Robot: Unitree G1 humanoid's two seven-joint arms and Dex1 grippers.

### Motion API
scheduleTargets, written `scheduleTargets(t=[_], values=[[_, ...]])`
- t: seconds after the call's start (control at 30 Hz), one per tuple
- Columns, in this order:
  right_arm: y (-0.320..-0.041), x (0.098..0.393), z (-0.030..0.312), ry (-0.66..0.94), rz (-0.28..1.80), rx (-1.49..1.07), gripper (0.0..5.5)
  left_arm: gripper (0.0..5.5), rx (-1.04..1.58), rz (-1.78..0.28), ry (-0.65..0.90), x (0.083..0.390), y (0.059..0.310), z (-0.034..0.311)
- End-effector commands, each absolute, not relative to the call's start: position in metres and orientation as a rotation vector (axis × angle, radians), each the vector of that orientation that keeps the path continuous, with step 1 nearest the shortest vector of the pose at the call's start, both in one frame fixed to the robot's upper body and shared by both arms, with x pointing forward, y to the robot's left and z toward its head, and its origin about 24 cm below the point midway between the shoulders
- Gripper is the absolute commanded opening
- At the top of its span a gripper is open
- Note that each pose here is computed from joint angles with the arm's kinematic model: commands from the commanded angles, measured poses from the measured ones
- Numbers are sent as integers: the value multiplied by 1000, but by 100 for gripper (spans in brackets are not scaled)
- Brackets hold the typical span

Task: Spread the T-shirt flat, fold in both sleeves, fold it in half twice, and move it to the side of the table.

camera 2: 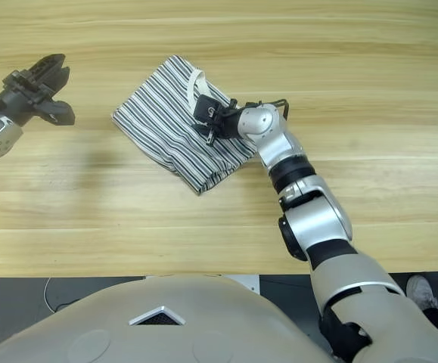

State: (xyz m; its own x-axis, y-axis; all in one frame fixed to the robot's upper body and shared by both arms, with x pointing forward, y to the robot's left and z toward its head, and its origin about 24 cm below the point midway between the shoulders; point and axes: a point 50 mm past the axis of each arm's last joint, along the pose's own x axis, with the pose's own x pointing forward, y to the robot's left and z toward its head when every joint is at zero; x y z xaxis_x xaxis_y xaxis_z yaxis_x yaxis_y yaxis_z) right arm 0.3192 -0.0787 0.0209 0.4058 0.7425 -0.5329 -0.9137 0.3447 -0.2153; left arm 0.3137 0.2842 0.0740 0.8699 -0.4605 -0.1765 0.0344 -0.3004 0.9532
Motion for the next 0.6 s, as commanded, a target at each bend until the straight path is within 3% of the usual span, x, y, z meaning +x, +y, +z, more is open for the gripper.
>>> scheduleTargets(t=[0.03,0.2,0.37,0.5,0.6], values=[[-34,272,21,602,1046,2,139,147,1815,-489,-273,308,293,76],[9,284,46,642,698,493,139,147,1814,-475,-263,306,299,79],[13,310,50,597,437,657,139,147,1821,-479,-260,310,297,81],[-11,314,79,506,487,571,139,147,1821,-474,-257,313,296,84],[-33,309,114,382,691,340,139,147,1734,-480,-250,314,290,85]])
